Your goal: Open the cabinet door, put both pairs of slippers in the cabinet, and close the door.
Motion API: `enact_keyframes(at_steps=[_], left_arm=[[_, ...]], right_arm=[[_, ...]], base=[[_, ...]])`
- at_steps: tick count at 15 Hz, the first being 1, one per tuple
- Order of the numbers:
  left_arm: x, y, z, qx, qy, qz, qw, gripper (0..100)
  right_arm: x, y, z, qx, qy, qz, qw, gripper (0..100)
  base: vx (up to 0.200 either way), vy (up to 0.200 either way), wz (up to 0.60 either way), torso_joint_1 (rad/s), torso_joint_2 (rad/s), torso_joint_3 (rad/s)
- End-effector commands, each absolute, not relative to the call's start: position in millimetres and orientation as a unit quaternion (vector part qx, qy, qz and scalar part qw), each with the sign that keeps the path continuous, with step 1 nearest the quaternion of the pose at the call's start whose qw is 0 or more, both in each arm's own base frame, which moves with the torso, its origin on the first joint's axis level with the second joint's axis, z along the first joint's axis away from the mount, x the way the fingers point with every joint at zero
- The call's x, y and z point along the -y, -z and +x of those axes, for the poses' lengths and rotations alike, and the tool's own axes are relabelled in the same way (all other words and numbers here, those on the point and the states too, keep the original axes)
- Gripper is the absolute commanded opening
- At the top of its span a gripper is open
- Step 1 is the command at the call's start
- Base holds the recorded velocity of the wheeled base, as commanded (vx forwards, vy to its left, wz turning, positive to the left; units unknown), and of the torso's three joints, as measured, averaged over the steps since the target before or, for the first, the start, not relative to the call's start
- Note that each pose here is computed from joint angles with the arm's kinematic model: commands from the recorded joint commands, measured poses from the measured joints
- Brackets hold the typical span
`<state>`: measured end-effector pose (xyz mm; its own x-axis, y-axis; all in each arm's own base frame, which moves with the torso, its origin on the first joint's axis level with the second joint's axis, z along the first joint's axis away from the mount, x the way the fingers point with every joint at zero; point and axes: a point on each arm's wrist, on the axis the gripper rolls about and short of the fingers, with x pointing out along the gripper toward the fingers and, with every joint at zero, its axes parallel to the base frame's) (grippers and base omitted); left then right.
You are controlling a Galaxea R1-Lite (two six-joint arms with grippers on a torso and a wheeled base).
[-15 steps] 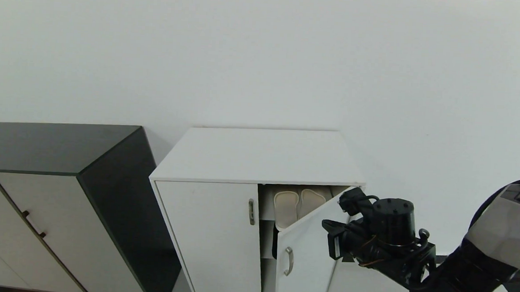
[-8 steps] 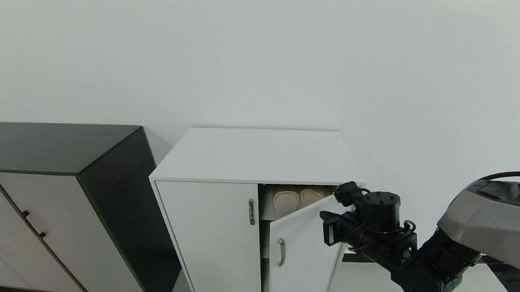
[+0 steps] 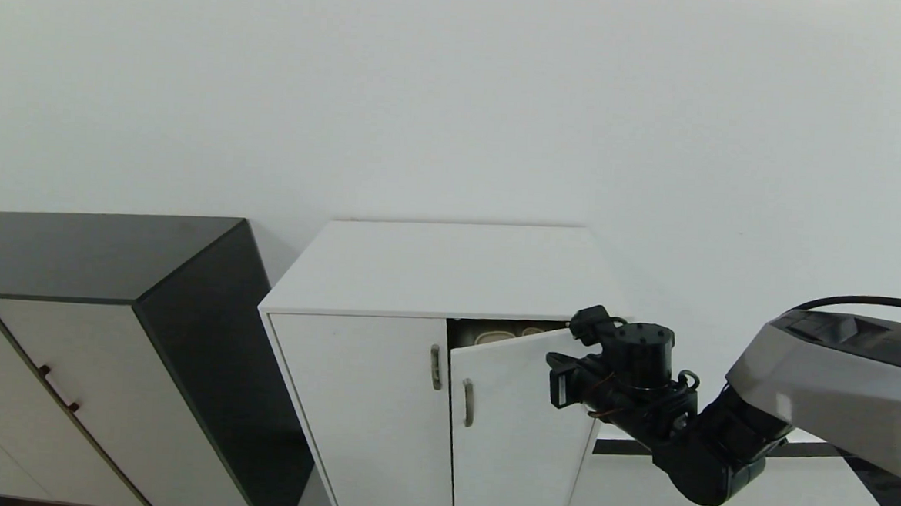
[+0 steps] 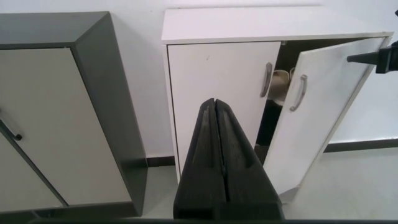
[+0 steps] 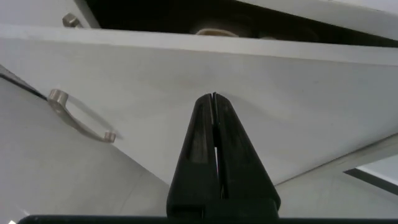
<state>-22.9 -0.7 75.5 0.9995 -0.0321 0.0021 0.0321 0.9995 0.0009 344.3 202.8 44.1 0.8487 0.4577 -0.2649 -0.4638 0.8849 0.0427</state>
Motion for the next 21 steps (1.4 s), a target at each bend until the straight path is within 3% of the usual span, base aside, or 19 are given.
enact_keyframes(at_steps=[1, 21], left_arm=[[0.7, -75.6, -22.8, 0.001, 0.016, 0.001, 1.0, 0], [0.7, -75.6, -22.8, 0.001, 0.016, 0.001, 1.0, 0]], right_arm=[[-202.7, -36.4, 353.3, -0.137, -0.234, -0.011, 0.963, 0], [-199.7, -32.6, 378.2, -0.117, -0.218, -0.003, 0.969, 0]], base=[[0.0, 0.0, 0.0, 0.0, 0.0, 0.0], [0.0, 0.0, 0.0, 0.0, 0.0, 0.0]])
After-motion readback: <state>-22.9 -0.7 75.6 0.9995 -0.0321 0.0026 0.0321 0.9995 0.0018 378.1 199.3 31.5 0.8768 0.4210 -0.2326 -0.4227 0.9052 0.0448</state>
